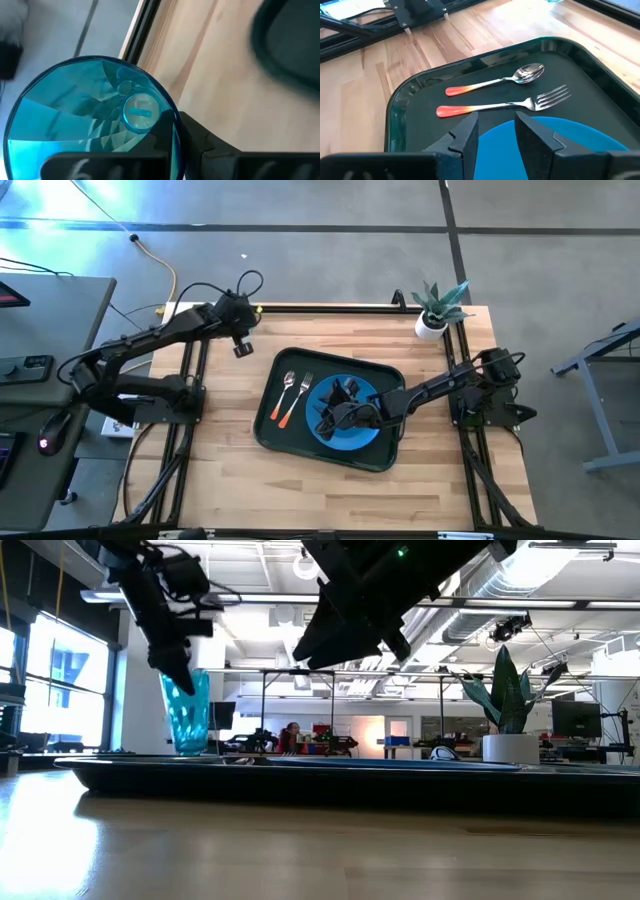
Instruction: Pick and place plate/cup/fork/spoon on tray
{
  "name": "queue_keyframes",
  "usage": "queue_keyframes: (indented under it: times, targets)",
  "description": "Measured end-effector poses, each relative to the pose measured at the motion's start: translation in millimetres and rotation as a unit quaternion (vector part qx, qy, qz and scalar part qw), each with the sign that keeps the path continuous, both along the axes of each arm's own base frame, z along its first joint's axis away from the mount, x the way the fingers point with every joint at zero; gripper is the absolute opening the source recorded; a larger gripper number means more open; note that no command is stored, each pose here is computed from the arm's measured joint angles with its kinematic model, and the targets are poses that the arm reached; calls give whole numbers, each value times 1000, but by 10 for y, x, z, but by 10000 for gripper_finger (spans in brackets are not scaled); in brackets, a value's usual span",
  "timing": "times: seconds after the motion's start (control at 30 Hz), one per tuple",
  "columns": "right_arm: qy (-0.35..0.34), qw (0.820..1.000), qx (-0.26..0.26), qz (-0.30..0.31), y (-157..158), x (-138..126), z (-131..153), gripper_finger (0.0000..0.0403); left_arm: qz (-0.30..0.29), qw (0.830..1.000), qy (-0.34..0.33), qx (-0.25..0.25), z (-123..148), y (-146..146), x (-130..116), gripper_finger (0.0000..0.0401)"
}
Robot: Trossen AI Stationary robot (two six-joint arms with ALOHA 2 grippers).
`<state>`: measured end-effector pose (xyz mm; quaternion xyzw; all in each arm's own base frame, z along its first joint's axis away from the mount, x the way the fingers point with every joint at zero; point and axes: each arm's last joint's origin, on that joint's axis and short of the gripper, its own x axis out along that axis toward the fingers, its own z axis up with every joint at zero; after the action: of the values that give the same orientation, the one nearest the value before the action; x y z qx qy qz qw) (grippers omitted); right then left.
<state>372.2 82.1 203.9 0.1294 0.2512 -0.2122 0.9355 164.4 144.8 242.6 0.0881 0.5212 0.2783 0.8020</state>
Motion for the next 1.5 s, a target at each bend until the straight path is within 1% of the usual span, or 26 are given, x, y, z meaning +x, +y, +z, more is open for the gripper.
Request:
queue_keyframes:
  times: [0.1,0.17,0.2,0.23,0.3,0.4,0.43,0.53,0.63,0.7,0.73,0.8,0.83,0.87,0.93,0.97,1.03,1.1,1.13,1.2,1.23,1.33,1.4,1.5]
  targets:
    - [2,1000,-18,0,-7,-6,16,119,-46,998,-37,13,143,-186,13,6]
    - [-1,999,-38,-2,-6,-13,54,119,-103,992,-72,12,248,-352,19,5]
    - [-2,999,-51,1,4,-24,84,119,-137,986,-95,5,301,-440,16,4]
    - [-3,998,-67,2,18,-40,121,119,-170,978,-119,-5,352,-529,10,4]
    - [-20,996,-85,14,74,-65,221,119,-231,957,-173,-34,450,-702,-5,4]
    - [-61,993,-89,54,189,-124,431,119,-294,924,-232,-79,557,-915,-37,4]
    - [-76,991,-90,67,230,-153,509,119,-312,915,-242,-89,578,-976,-43,4]
    - [-104,984,-102,101,342,-250,691,119,-358,898,-236,-102,583,-1148,-35,4]
    - [-120,979,-117,116,383,-335,832,119,-403,886,-214,-79,562,-1294,28,4]
    - [-124,975,-138,126,375,-376,910,119,-444,873,-194,-65,529,-1398,88,4]
    - [-121,971,-157,134,367,-394,942,119,-469,862,-183,-58,508,-1454,122,4]
    - [-105,963,-201,149,343,-441,997,119,-522,834,-172,-38,487,-1569,187,7]
    - [-100,960,-211,151,335,-462,1018,119,-545,820,-174,-26,488,-1624,217,9]
    - [-101,960,-210,152,330,-476,1036,119,-562,806,-188,-14,508,-1678,255,10]
    - [-103,966,-187,143,322,-494,1039,119,-581,782,-224,8,575,-1768,305,11]
    - [-102,969,-174,142,324,-497,1027,119,-586,773,-242,17,611,-1803,321,10]
    - [-80,972,-167,146,345,-511,966,119,-592,760,-266,31,664,-1852,338,8]
    - [-63,974,-162,145,380,-515,902,124,-596,756,-271,31,673,-1875,336,8]
    - [-59,974,-159,148,404,-524,885,128,-596,756,-270,27,669,-1877,334,8]
    - [-72,973,-155,155,452,-502,879,143,-599,759,-255,10,631,-1886,324,8]
    - [-72,971,-161,163,482,-506,876,153,-603,759,-245,1,602,-1890,331,8]
    - [-83,966,-173,171,528,-479,868,197,-606,761,-230,-6,556,-1895,351,8]
    - [-77,967,-174,167,512,-475,856,232,-608,757,-238,1,562,-1905,397,8]
    - [-82,973,-142,162,429,-421,834,288,-610,758,-230,-2,512,-1918,468,8]
